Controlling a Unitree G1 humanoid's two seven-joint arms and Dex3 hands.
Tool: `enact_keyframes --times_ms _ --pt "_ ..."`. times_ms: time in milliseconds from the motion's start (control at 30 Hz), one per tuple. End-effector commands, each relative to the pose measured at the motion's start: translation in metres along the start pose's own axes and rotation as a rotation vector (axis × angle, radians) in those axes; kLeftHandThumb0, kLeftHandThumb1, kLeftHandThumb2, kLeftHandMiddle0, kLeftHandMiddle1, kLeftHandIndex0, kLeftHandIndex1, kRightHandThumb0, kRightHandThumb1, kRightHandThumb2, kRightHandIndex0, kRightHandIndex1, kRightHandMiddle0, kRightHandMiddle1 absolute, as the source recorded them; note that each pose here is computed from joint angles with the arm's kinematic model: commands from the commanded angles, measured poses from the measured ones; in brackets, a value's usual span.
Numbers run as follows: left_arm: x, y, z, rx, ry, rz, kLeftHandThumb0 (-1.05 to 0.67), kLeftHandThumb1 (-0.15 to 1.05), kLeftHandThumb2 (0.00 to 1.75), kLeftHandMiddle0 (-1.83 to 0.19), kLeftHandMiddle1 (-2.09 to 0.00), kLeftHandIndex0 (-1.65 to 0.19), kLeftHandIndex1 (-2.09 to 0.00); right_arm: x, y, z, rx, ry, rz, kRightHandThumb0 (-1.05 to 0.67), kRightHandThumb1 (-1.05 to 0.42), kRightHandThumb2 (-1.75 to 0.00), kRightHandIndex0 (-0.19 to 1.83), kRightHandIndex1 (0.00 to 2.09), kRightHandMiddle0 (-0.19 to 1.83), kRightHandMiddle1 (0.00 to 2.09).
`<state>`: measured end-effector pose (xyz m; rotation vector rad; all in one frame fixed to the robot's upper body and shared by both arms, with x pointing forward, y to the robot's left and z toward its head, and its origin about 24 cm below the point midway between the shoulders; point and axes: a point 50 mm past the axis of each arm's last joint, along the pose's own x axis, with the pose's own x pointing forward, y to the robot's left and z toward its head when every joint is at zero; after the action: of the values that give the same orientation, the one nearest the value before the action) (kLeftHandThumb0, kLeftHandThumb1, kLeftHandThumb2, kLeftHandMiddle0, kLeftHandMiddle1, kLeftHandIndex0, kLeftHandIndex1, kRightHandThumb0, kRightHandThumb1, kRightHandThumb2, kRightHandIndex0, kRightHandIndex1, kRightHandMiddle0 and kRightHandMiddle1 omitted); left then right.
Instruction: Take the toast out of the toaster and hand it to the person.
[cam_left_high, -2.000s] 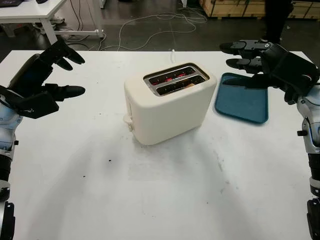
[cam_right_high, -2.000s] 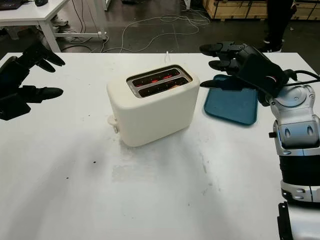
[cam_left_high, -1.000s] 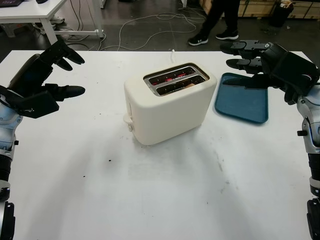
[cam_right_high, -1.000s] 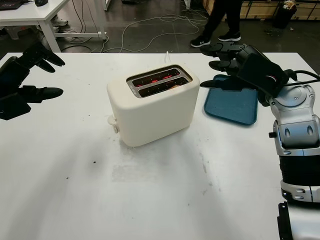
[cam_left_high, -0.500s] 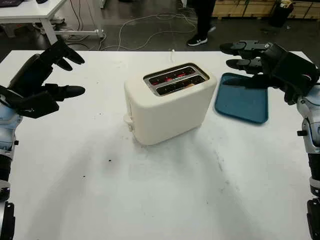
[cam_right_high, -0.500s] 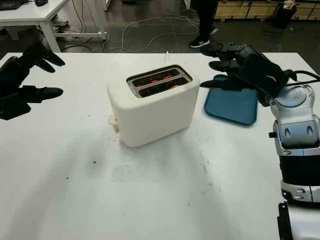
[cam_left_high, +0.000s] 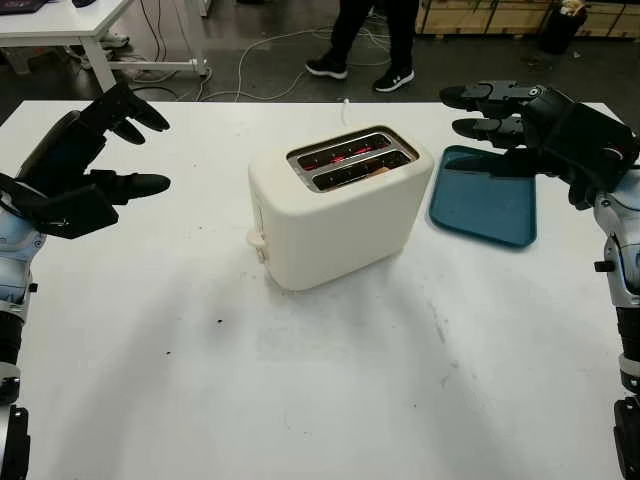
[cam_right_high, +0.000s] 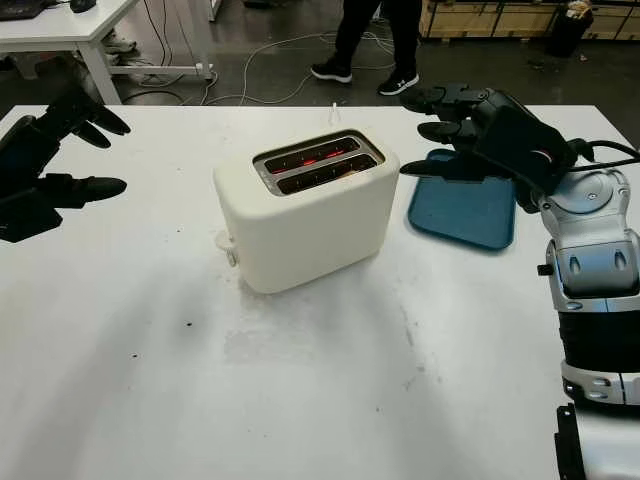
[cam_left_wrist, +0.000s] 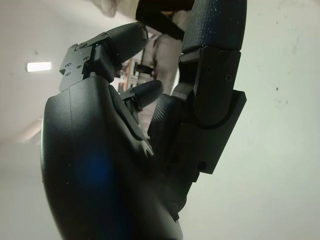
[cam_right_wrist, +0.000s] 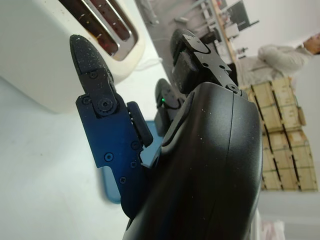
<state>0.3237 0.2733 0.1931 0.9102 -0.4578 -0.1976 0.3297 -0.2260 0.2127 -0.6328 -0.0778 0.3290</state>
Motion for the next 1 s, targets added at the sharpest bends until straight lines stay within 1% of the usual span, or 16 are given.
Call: enact_keyframes --times_ms 0,133,433,967 --pt "-0.0014 0.0003 -0.0006 -0.008 -0.007 0.014 -1.05 0.92 0.33 0.00 -1.57 0.00 -1.40 -0.0007 -0.0020 0.0029 0.022 -0.004 -0.014 -0.51 -0.76 0.00 0.42 0.01 0.44 0.00" --pt "-0.0016 0.0005 -0.0007 -0.004 0.000 0.013 -1.05 0.92 0.32 0.00 -1.57 0.00 -1.42 -0.0006 -0.0019 0.0034 0.015 -0.011 -0.010 -0.53 -0.77 0.00 0.42 0.01 0.44 0.00" --pt "-0.0014 0.0001 -0.0005 -0.003 -0.008 0.017 -1.05 0.92 0.32 0.00 -1.57 0.00 -1.41 -0.0003 -0.0020 0.0033 0.013 -0.004 -0.019 -0.52 -0.76 0.00 0.43 0.02 0.45 0.01" --pt "-0.0013 0.0006 -0.0002 -0.007 0.002 0.014 -1.05 0.92 0.32 0.00 -1.57 0.00 -1.42 -0.0002 -0.0025 0.0030 0.003 -0.015 -0.012 -0.54 -0.77 0.00 0.43 0.02 0.45 0.01"
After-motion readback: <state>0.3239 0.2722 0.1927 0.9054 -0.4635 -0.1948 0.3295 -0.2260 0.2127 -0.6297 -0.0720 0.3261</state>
